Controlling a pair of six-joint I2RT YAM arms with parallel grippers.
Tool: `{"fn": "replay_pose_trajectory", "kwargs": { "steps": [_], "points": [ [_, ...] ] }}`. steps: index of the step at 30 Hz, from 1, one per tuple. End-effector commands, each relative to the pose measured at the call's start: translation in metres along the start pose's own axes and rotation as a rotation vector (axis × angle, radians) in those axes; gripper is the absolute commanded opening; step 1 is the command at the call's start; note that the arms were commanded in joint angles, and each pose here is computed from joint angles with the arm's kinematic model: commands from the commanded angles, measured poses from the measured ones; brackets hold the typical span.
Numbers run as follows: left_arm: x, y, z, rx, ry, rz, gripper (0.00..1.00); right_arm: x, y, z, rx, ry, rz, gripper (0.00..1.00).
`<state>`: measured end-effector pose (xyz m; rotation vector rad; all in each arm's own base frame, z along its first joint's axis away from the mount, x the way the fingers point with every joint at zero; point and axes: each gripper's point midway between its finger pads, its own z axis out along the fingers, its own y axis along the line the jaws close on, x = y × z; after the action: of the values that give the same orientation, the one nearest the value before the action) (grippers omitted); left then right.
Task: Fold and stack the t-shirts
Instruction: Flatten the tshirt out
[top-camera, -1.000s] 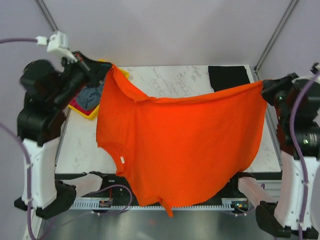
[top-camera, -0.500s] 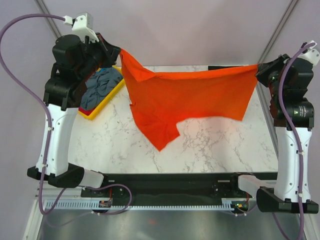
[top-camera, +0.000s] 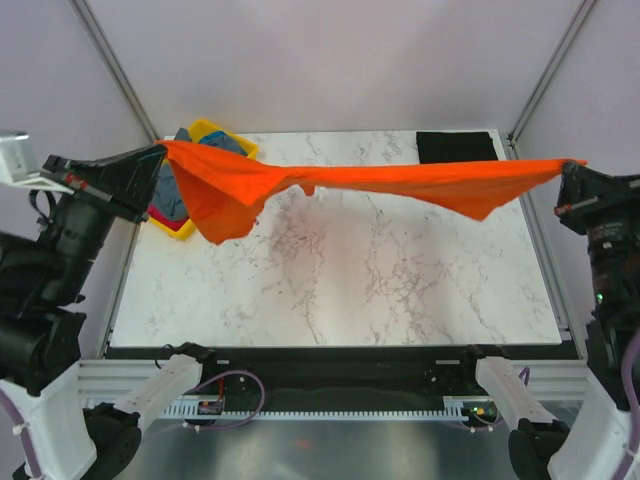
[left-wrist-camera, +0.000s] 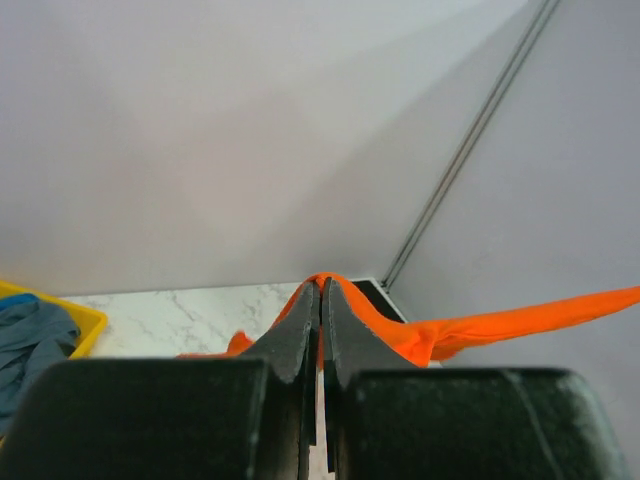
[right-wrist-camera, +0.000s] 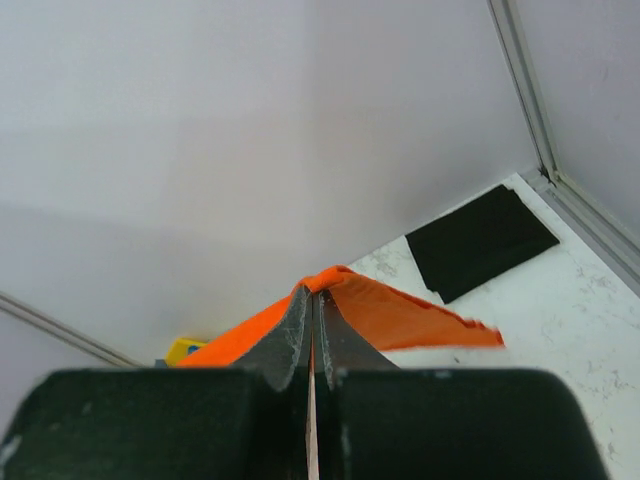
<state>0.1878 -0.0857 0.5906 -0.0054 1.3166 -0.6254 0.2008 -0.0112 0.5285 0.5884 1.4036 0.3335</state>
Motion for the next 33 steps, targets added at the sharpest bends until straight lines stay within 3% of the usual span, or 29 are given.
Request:
{"fn": "replay_pose_trajectory", "kwargs": {
  "steps": [1, 4, 6, 10, 12, 13, 15, 17, 21, 22, 24, 25, 28, 33],
  "points": [
    [-0.024, -0.027, -0.026, 0.109, -0.077, -0.060, 0.02, -0.026, 0.007, -0.045, -0.027, -0.068, 0.009, 0.00],
    [-0.035, -0.034, -0.039, 0.136, -0.106, -0.062, 0.02, -0.051, 0.015, -0.074, -0.047, -0.138, 0.018, 0.00],
    [-0.039, -0.034, -0.039, 0.128, -0.119, -0.055, 0.02, -0.053, 0.014, -0.071, -0.033, -0.139, 0.013, 0.00],
    [-0.036, -0.017, -0.011, 0.055, -0.112, 0.006, 0.02, -0.027, -0.002, -0.021, 0.045, -0.066, -0.017, 0.00],
    [-0.014, 0.000, 0.024, 0.003, -0.047, 0.029, 0.02, -0.021, -0.005, 0.002, 0.046, -0.083, -0.012, 0.00],
    [0.000, 0.009, 0.041, -0.017, -0.012, 0.057, 0.02, 0.004, -0.019, 0.022, 0.085, -0.034, -0.020, 0.00],
    [0.035, 0.025, 0.079, -0.039, 0.072, 0.085, 0.02, 0.014, -0.030, 0.046, 0.109, -0.056, -0.016, 0.00],
    [0.075, 0.045, 0.110, -0.059, 0.128, 0.128, 0.02, 0.061, -0.059, 0.078, 0.176, 0.022, -0.027, 0.00],
    [0.194, 0.098, 0.174, -0.080, 0.347, 0.161, 0.02, 0.126, -0.098, 0.127, 0.230, 0.059, 0.002, 0.00],
    [0.222, 0.110, 0.181, -0.078, 0.405, 0.166, 0.02, 0.165, -0.123, 0.136, 0.280, 0.124, -0.006, 0.00],
    [0.256, 0.124, 0.196, -0.073, 0.455, 0.164, 0.02, 0.187, -0.135, 0.153, 0.283, 0.118, 0.009, 0.00],
    [0.300, 0.141, 0.205, -0.075, 0.545, 0.153, 0.02, 0.213, -0.154, 0.156, 0.315, 0.152, 0.001, 0.00],
    [0.365, 0.162, 0.219, -0.054, 0.671, 0.119, 0.02, 0.255, -0.169, 0.184, 0.291, 0.201, -0.003, 0.00],
    [0.428, 0.194, 0.236, -0.124, 0.777, 0.072, 0.02, 0.328, -0.201, 0.235, 0.322, 0.350, -0.015, 0.00]
  ]
}}
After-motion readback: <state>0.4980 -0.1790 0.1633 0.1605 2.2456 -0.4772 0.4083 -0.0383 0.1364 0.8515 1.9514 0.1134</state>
